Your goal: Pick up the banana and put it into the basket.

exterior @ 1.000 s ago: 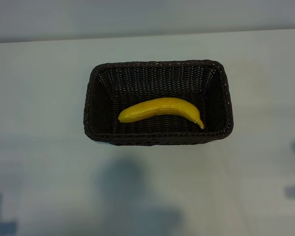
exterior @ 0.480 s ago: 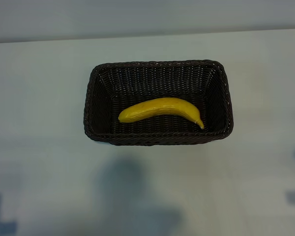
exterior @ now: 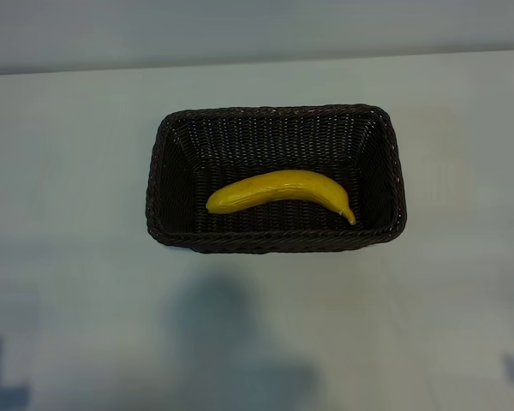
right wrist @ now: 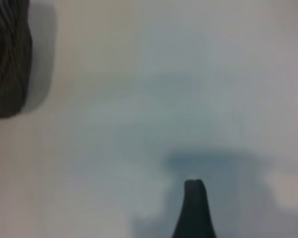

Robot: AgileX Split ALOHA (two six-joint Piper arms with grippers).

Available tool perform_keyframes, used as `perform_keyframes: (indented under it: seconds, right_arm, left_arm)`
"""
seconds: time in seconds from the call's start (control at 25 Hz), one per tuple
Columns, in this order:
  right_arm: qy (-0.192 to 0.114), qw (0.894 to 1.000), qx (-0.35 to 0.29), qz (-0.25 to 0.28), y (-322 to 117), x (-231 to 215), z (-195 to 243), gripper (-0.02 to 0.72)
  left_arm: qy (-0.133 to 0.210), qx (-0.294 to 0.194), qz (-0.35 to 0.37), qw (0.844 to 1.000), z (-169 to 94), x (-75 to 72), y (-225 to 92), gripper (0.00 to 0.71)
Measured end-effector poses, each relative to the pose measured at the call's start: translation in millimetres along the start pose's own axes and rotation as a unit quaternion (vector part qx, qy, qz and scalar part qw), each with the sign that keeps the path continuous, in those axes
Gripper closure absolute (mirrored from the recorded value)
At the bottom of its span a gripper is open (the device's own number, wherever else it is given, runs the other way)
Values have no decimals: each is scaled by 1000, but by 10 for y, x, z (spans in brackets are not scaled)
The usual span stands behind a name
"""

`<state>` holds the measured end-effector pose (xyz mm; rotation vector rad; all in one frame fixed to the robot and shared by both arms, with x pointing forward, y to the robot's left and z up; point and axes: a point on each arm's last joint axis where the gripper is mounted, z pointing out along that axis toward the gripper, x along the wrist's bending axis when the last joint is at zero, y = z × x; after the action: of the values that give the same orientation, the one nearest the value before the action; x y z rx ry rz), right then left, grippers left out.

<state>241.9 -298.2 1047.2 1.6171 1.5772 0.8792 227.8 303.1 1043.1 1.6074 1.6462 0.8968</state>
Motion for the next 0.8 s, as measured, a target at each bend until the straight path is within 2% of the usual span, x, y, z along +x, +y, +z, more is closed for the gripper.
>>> perform_keyframes:
  seconds: [0.12,0.8]
  right_arm:
    - [0,1000,-25,0,-41,1,-65,144]
    - [0,1000,-27,2,-44,1,-69,212]
  left_arm:
    - [0,0,-2,1000,0,0,0,142]
    - [0,0,-2,1000,0,0,0,142]
